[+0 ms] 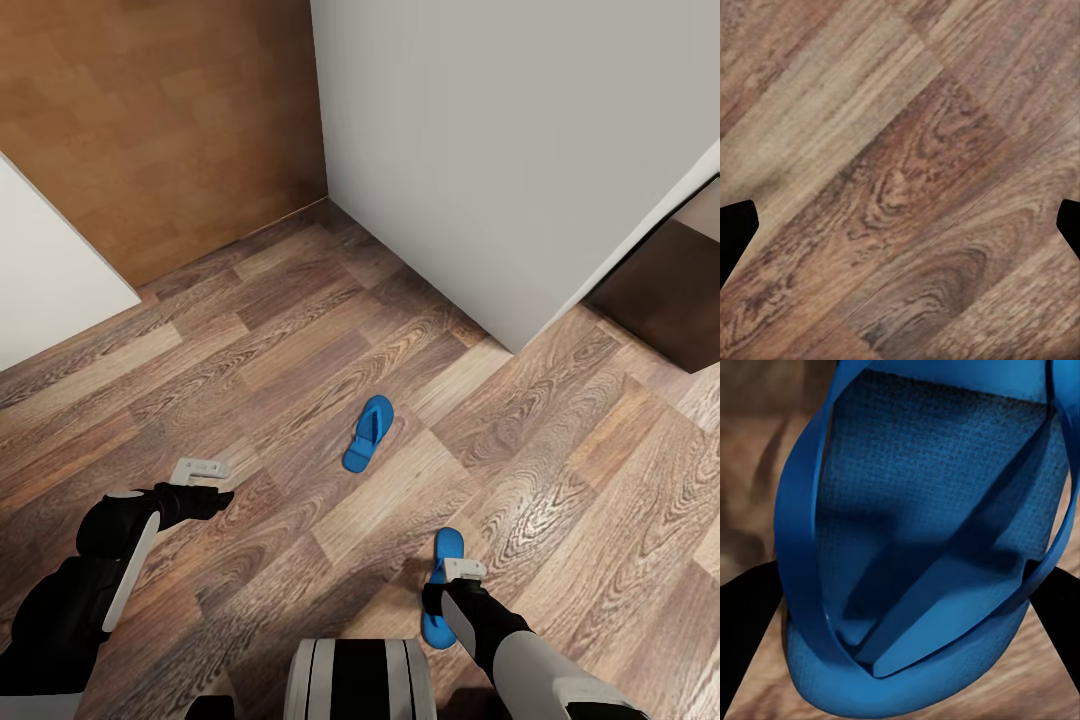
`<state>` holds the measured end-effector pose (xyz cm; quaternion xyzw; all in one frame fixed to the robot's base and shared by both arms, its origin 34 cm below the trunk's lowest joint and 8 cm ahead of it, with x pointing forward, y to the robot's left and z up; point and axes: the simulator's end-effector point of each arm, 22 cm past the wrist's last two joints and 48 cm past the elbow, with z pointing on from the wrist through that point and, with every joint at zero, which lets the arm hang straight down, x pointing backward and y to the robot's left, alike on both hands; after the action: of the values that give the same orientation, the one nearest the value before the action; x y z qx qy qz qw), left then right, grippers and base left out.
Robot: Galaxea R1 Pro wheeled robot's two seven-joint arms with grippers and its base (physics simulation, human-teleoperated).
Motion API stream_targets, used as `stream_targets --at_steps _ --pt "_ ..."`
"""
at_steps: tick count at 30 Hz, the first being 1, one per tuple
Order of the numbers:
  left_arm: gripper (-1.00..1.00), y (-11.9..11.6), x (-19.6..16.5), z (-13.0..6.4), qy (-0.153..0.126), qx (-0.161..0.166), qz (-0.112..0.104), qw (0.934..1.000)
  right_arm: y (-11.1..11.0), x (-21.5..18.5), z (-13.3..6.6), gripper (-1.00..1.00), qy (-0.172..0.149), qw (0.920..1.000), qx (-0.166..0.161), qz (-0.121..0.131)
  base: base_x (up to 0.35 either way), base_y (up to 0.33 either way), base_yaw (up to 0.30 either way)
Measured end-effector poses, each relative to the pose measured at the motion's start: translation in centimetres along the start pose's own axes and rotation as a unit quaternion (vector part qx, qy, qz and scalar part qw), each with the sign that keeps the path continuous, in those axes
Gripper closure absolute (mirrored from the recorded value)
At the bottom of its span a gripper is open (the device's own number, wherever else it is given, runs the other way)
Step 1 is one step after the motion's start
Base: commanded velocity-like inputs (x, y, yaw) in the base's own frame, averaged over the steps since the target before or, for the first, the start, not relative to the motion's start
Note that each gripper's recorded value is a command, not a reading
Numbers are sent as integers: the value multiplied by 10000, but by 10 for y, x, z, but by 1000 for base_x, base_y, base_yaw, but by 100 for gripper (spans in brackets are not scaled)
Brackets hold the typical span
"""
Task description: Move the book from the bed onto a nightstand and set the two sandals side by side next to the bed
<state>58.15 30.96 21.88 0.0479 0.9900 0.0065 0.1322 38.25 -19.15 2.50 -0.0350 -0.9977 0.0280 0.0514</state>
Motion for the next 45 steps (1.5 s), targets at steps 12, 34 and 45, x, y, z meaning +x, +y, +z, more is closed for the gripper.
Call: stream_targets --at_steps 12,34,45 --pt "-100 -1 -16 -18 -196 -1 20 9998 1 -17 -15 100 -210 9998 -19 -6 0 0 0" --pt "-100 3 -48 -59 -634 -82 43 9979 4 -56 -52 100 -739 9972 -128 50 0 0 0" --pt "-100 4 -64 -81 -892 -104 48 9959 4 -72 -71 100 -958 9953 -144 60 0 0 0"
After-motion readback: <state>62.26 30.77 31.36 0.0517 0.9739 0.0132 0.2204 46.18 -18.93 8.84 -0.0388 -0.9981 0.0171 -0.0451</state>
